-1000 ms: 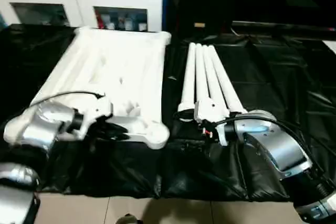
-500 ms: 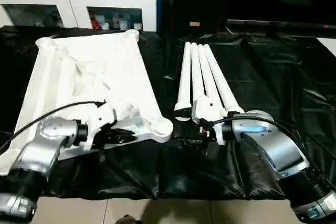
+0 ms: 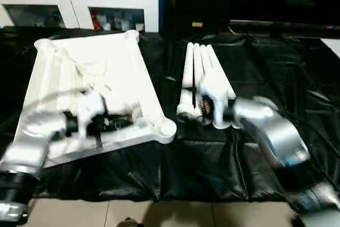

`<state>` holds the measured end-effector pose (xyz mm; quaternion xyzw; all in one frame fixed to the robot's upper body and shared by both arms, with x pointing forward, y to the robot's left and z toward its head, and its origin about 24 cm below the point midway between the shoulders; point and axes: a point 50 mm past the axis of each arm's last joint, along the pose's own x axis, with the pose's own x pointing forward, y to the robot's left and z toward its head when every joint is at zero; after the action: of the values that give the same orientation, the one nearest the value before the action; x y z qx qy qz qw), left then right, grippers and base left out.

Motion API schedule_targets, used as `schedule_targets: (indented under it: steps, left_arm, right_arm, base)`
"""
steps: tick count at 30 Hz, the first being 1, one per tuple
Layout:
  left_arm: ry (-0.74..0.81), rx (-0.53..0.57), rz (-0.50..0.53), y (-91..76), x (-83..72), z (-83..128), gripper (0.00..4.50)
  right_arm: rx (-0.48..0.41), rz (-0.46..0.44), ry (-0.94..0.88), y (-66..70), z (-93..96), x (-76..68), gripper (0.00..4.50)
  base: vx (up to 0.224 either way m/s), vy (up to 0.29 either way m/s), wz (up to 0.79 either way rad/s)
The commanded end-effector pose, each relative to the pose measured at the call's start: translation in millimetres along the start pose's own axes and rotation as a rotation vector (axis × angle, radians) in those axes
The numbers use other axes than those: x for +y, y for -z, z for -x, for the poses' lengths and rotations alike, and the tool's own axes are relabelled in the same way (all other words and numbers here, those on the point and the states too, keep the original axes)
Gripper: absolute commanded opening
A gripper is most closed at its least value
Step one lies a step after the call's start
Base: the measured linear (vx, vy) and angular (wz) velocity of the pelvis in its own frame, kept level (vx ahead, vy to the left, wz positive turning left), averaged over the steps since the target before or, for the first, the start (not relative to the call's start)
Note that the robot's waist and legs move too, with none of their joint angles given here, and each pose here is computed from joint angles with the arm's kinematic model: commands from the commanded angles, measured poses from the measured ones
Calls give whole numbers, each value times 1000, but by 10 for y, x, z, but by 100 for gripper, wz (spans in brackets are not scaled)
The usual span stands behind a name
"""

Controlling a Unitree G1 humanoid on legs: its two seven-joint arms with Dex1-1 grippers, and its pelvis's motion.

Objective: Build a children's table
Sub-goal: Move table base, then pick table leg

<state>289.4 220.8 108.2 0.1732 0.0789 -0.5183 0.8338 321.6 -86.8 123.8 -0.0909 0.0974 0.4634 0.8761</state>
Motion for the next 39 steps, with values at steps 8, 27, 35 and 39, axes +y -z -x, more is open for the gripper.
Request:
schedule_targets:
  steps: [8,27,35,39]
  left_arm:
    - [-72,-12,-3,-233,25,-160,133]
    - [-27,6,29,-350,-126,-190,276]
    - [-34,53,22,-333,-134,-113,340]
    - [-36,59,23,-336,-132,-93,380]
  right_arm:
    - [119,-220,431,79,-352,-359,450]
    - [227,-406,588,268,-730,-363,450]
    - [268,-410,618,363,-734,-348,450]
    - [281,-407,617,391,-731,-345,450]
  base:
    - [0,0,0]
    - [0,0,0]
    - [0,0,0]
    - [0,0,0]
